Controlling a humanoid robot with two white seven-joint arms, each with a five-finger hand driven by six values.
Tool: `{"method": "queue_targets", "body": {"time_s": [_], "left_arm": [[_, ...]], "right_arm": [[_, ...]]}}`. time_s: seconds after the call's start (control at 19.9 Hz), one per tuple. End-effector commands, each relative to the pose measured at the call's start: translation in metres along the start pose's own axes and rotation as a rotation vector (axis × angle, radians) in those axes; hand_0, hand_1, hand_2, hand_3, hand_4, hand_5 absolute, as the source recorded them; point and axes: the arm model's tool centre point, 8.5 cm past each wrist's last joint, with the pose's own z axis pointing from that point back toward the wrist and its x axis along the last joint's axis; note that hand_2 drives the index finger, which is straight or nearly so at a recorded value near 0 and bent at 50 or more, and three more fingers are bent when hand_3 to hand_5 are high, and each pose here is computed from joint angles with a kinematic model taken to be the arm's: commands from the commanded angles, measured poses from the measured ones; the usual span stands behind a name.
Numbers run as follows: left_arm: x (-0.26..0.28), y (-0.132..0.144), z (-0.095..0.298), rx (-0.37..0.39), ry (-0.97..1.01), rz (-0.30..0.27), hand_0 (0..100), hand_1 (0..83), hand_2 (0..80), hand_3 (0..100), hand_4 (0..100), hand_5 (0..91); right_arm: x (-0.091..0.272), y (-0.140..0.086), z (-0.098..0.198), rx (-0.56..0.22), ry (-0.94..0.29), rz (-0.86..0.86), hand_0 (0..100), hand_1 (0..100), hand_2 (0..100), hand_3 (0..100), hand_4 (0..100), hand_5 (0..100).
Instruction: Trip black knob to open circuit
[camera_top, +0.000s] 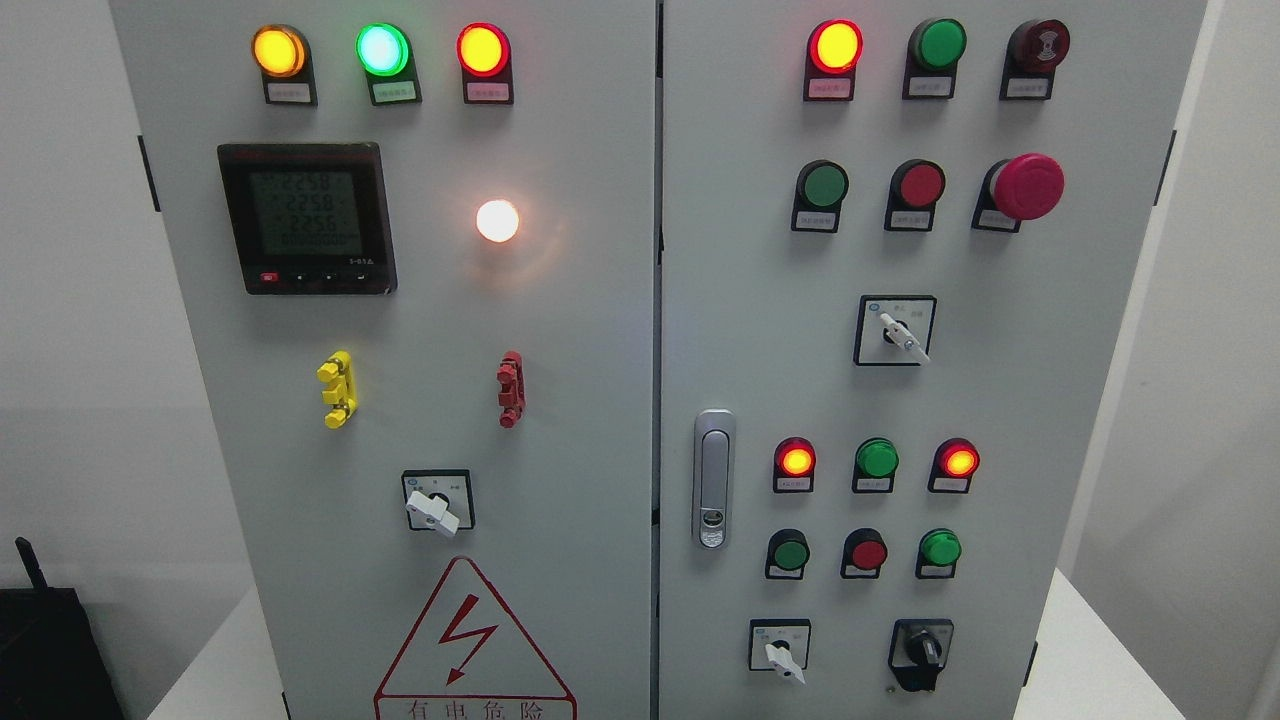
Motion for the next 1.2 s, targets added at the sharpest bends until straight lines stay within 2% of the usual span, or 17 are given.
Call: {"method": "queue_targets", "body": {"time_s": [0.0, 0.65, 1.0, 1.05, 1.1, 1.15], "left_arm": [[0.0, 0.0, 0.0, 0.0, 0.0, 0.003, 12, 38.9, 0.0, 0, 0, 0.0], [0.0, 0.0, 0.0, 0.0, 0.002, 0.003, 12, 38.9, 0.0, 0, 0, 0.0], [0.0, 0.0, 0.0, 0.0, 0.0, 0.003, 12, 38.9, 0.0, 0, 0, 0.0], [0.0, 0.0, 0.0, 0.0, 0.002, 0.003, 12, 38.9, 0.0, 0, 0, 0.0], [0.0, 0.0, 0.0, 0.0, 0.0, 0.003, 12, 38.9, 0.0, 0, 0, 0.0], [0.0, 0.0, 0.0, 0.0, 0.002, 0.003, 12, 38.9, 0.0, 0, 0, 0.0]], "right_arm": [[0.003, 0.0, 0.0, -0.003, -0.007, 0.005, 4, 23, 0, 0, 0, 0], [0.008, -0.003, -0.001, 0.002, -0.027, -0.009, 3, 24, 0, 0, 0, 0], [0.033, -0.004, -0.001, -0.001, -0.168, -0.008, 6, 30, 0, 0, 0, 0], [0.039, -0.005, 0.0, -0.006, -0.188, -0.015, 7, 34, 0, 5, 0, 0], [0.048, -0.005, 0.0, -0.008, -0.216, -0.024, 7, 38, 0, 19, 2, 0], [0.055, -0.006, 0.0, -0.008, -0.243, -0.03, 7, 40, 0, 20, 4, 0]]}}
